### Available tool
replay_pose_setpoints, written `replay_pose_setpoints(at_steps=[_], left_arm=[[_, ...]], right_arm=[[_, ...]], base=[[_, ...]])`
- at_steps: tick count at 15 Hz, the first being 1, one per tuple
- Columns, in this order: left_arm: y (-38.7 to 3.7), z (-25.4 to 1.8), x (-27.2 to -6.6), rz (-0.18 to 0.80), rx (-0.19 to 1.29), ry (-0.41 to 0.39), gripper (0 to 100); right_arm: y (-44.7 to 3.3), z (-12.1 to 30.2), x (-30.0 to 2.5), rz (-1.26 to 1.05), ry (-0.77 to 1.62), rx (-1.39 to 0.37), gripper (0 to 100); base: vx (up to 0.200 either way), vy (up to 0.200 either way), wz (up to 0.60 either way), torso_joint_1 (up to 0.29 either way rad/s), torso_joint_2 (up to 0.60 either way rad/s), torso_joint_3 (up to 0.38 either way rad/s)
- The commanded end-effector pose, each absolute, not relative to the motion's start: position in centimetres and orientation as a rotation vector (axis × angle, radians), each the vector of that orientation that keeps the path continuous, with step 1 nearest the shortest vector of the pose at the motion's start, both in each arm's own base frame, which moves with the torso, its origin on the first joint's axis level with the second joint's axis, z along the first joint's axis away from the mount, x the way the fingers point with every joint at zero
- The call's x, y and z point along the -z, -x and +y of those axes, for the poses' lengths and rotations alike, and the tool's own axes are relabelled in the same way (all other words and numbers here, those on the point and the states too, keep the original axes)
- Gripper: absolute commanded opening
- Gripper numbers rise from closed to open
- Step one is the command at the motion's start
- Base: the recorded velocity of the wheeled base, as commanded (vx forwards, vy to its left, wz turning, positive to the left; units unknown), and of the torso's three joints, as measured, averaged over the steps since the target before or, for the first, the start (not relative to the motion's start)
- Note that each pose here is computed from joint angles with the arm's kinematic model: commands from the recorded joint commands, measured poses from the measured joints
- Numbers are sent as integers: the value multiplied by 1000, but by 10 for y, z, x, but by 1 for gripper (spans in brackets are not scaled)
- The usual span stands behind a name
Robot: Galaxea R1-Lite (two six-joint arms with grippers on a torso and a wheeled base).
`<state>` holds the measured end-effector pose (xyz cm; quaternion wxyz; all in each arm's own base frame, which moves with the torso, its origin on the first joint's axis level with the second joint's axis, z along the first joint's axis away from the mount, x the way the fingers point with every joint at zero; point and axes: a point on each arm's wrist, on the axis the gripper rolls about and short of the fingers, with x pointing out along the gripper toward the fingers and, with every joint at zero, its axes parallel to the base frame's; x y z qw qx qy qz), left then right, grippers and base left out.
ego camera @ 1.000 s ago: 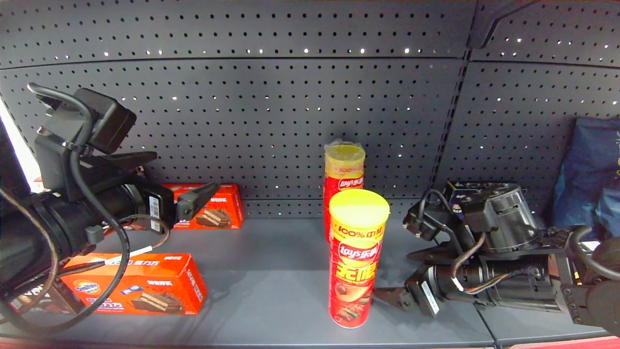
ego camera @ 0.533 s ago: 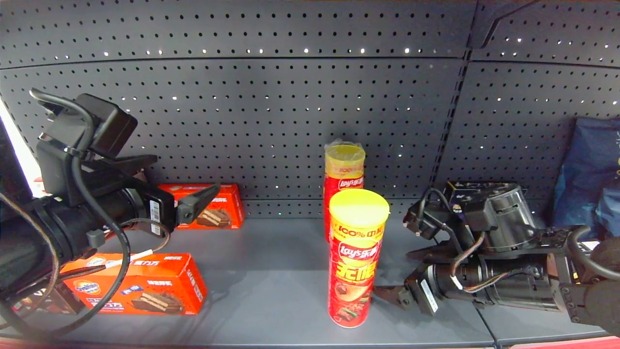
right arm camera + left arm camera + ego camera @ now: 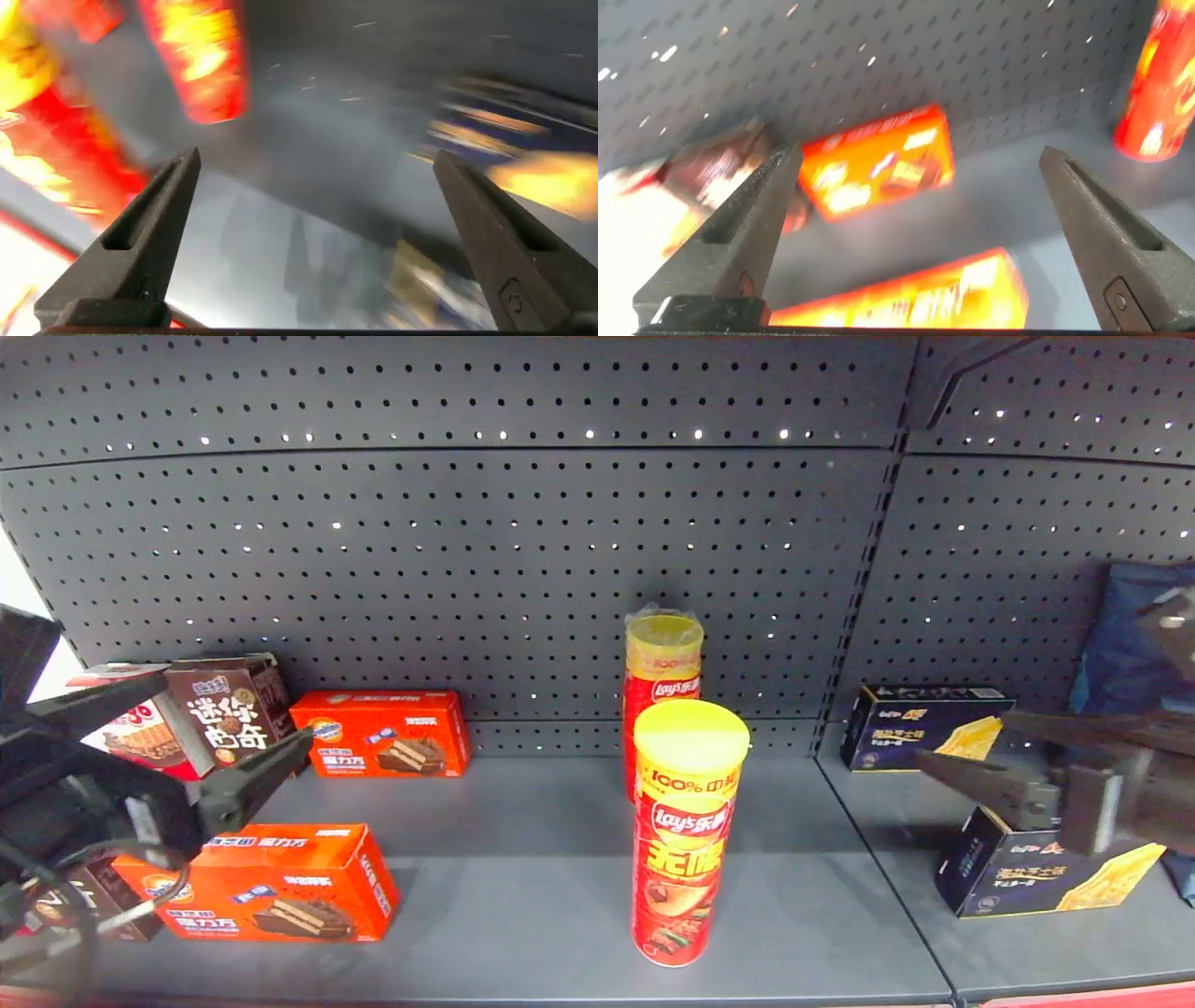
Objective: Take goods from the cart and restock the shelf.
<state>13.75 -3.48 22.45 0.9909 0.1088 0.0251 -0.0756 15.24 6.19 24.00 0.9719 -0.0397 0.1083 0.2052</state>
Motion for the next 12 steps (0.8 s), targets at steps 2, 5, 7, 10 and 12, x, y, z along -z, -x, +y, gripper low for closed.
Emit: replay_pose_setpoints(at_steps=[2,5,7,10,12], left_arm=[[-37,-3,-140,11,41,-215,100],[6,5,-98,58,-32,-226,100],[21,7,-85,97,-56,-226,100],[19,7,-87,87,-56,-224,100],[19,6,-87,84,-14,-201,100]], right_arm=[[-33,1,-172,49,7,-42,100],[-1,1,-126,-4,8,48,100],[11,1,-98,23,5,93,100],[17,1,-77,77,5,82,100],[17,1,-77,72,0,50,100]], base=[[0,0,0,0,0,0],[0,0,0,0,0,0],[0,0,0,0,0,0],[0,0,0,0,0,0],[0,0,0,0,0,0]])
